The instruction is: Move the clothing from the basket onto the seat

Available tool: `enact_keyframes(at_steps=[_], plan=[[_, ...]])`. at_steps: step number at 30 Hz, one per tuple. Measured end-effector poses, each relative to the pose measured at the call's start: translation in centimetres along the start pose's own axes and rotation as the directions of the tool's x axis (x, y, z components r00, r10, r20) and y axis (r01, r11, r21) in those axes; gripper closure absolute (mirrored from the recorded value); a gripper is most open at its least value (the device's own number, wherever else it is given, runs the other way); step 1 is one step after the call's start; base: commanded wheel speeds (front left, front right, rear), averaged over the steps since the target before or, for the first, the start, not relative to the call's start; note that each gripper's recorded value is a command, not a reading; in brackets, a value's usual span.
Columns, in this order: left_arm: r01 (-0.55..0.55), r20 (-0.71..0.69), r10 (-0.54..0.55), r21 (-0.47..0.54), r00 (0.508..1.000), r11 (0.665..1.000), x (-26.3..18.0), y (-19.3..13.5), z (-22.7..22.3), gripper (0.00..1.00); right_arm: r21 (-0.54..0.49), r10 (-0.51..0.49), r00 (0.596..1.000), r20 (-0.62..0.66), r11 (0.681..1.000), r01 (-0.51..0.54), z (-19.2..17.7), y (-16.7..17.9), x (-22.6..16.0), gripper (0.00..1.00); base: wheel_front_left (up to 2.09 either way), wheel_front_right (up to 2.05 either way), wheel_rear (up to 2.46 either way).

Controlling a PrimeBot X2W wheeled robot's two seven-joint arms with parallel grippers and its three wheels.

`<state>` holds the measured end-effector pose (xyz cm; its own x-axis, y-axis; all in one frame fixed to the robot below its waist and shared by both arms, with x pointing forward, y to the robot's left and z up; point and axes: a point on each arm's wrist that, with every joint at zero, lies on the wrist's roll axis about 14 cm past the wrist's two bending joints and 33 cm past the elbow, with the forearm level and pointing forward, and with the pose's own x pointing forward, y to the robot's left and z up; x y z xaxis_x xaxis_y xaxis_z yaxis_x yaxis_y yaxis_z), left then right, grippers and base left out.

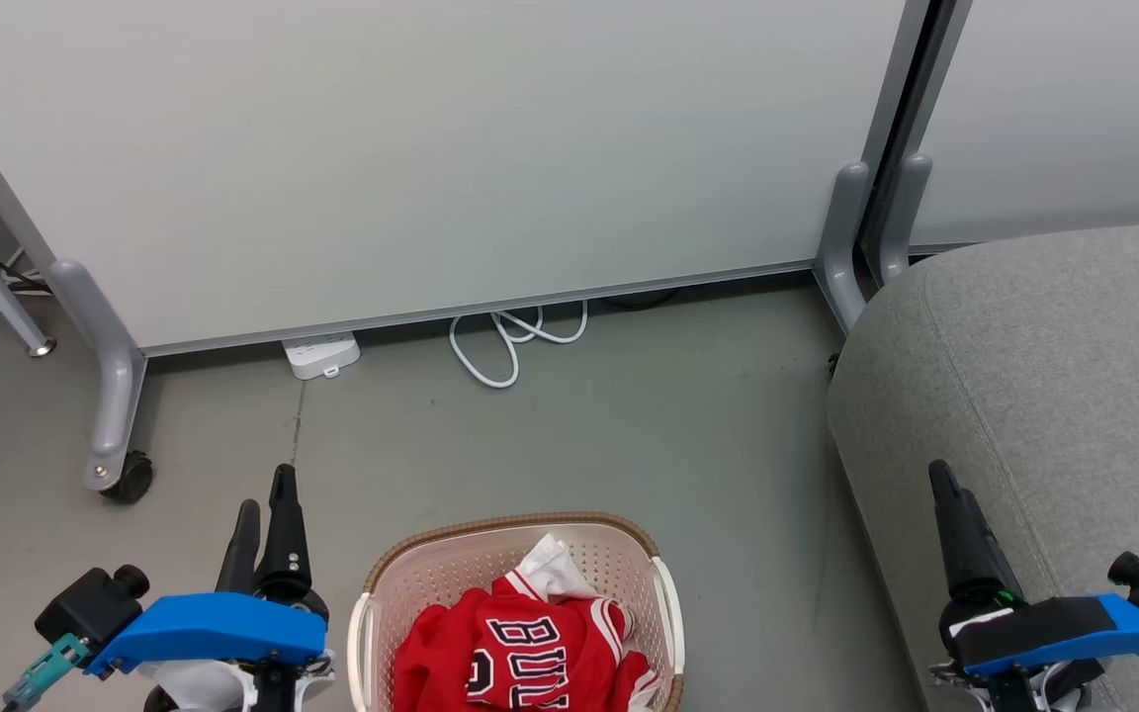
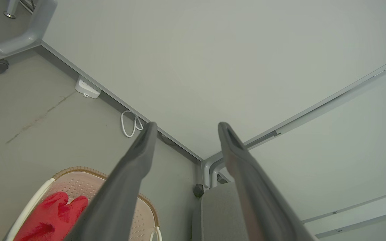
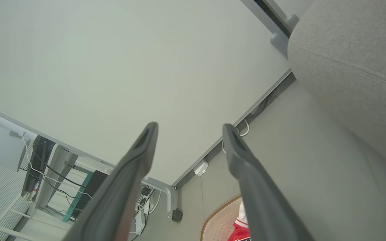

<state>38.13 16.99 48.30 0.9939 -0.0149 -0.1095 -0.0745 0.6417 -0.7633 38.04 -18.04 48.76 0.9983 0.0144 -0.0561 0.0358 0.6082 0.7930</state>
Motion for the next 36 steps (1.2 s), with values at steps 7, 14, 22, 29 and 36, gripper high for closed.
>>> enact_keyframes(at_steps=[7, 14, 22, 29, 36], plan=[[0.010, -0.012, -0.009, 0.092, 1.000, 0.996, -0.1, -0.2, -0.5, 0.00, -0.079, 0.004, 1.000, -0.004, 0.997, -0.004, -0.3, 0.1, 0.0, 0.00, 0.00, 0.00, 0.00], [0.023, -0.017, -0.020, 0.182, 1.000, 0.983, -0.1, -0.5, -1.0, 0.00, -0.177, 0.015, 1.000, -0.009, 0.984, -0.016, -0.6, 0.3, 0.0, 0.00, 0.00, 0.00, 0.00], [0.048, -0.015, -0.046, 0.285, 0.999, 0.957, -0.1, -1.1, -1.3, 0.00, -0.276, 0.031, 0.999, -0.012, 0.961, -0.033, -0.8, 0.6, 0.0, 0.00, 0.00, 0.00, 0.00], [0.070, -0.016, -0.069, 0.362, 0.997, 0.929, -0.2, -1.6, -1.5, 0.00, -0.352, 0.047, 0.999, -0.018, 0.935, -0.050, -1.1, 0.9, -0.1, 0.00, 0.00, 0.00, 0.00], [0.086, -0.015, -0.088, 0.434, 0.996, 0.897, -0.2, -2.0, -1.7, 0.00, -0.422, 0.064, 0.998, -0.024, 0.904, -0.068, -1.4, 1.2, -0.1, 0.00, 0.00, 0.00, 0.00]])
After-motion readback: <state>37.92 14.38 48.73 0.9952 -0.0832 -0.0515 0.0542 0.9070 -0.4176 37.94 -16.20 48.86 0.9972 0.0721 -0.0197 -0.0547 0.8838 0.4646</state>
